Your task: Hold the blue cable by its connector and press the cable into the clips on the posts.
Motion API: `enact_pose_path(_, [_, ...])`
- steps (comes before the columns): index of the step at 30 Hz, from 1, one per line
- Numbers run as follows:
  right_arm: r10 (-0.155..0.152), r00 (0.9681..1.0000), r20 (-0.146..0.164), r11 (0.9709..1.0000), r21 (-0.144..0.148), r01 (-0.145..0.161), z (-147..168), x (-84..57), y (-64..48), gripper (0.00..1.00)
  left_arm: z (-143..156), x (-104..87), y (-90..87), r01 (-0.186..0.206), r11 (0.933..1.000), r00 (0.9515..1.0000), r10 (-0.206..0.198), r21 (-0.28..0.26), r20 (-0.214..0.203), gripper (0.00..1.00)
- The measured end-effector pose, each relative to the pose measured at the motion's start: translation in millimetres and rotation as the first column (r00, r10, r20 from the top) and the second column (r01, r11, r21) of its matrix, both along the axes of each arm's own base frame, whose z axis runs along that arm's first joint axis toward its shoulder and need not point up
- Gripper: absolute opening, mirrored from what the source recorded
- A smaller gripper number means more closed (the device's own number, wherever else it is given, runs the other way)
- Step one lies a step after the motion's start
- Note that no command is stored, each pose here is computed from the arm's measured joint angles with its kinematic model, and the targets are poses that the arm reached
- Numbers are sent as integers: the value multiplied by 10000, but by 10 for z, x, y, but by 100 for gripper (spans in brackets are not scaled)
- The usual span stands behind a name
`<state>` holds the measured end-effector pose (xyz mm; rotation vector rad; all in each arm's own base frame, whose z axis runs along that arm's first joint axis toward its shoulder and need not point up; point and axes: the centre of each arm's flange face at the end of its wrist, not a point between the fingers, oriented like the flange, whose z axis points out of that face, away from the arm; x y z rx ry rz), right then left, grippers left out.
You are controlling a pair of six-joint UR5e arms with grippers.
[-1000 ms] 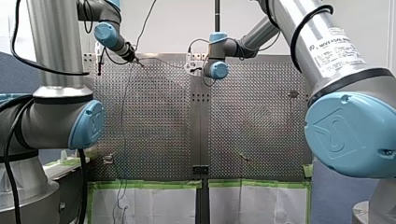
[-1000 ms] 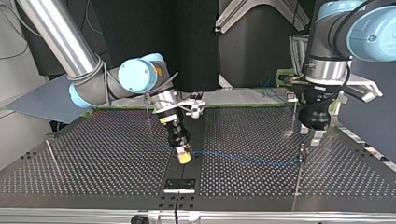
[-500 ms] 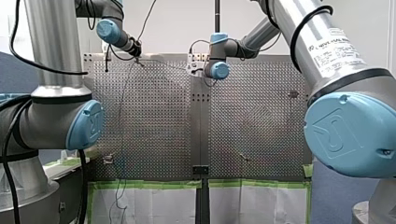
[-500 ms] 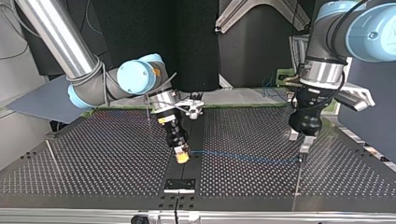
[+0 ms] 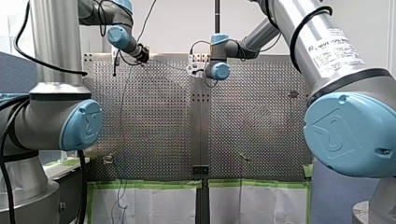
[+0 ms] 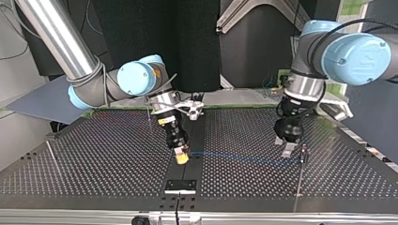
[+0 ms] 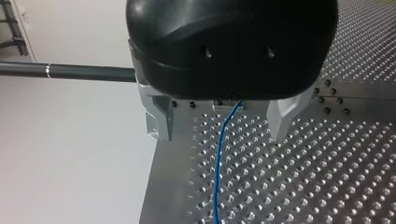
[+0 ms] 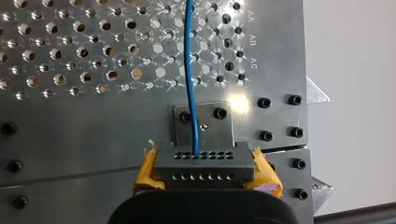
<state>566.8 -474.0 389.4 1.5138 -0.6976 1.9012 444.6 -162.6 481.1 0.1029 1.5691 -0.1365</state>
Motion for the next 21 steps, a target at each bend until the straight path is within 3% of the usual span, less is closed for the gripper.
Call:
enact_pose_path(11, [8, 10000, -33, 10000, 37, -8, -37, 6, -9, 0, -183, 232, -110, -668, 9965, 9975, 679, 511, -193, 100])
enact_pose_path(21, [11, 10000, -54, 10000, 61, -11, -64, 13, -16, 0, -209, 413, -240, -1193, 9921, 9928, 1187, 395, 175, 100])
